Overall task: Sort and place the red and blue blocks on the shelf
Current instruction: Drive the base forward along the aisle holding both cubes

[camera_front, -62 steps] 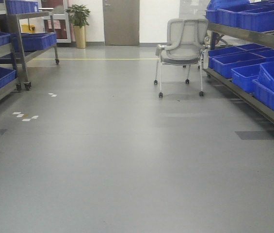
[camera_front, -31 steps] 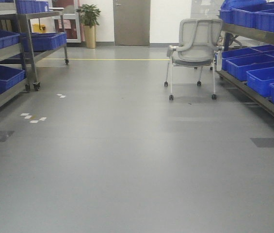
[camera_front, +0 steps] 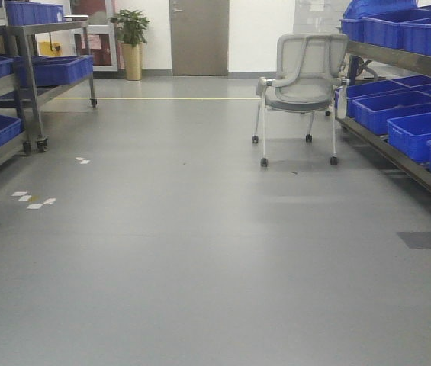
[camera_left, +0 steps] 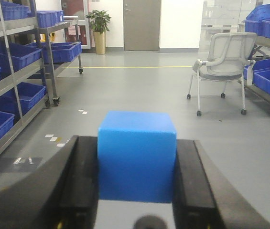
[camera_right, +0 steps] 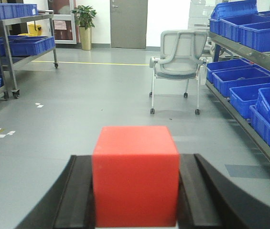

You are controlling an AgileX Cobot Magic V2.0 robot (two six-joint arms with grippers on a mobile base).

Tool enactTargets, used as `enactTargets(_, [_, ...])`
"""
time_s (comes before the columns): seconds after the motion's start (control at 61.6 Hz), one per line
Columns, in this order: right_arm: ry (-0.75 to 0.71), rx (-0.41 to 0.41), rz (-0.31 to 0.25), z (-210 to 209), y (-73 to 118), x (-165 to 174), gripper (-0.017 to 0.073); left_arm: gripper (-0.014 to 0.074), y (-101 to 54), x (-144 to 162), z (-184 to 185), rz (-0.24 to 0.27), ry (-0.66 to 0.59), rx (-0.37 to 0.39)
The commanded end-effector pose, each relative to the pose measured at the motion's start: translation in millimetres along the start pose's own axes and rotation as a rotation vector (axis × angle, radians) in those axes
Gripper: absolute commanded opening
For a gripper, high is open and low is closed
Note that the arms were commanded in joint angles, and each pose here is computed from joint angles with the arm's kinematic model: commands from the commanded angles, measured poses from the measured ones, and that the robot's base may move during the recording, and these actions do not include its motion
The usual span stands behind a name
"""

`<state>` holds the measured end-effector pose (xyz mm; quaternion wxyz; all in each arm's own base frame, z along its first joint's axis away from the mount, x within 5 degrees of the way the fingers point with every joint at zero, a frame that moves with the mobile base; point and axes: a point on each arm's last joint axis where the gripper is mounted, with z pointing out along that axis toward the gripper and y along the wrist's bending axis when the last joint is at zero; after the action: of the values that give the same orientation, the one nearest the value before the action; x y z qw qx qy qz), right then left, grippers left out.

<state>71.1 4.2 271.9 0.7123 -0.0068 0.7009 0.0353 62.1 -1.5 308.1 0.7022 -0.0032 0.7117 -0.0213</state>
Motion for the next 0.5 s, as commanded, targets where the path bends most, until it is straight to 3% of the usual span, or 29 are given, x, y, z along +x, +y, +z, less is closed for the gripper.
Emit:
enactTargets(0.0, [-0.116, -0.004, -0.006, -0.8, 0.7, -17.8, 0.0077, 0.0132, -0.8, -17.3, -1.3, -0.015, -0.113, 0.007])
enactTargets(0.487, [-0.116, -0.004, -0.006, -0.8, 0.7, -17.8, 0.0077, 0.0132, -0.8, -17.3, -1.3, -0.015, -0.113, 0.007])
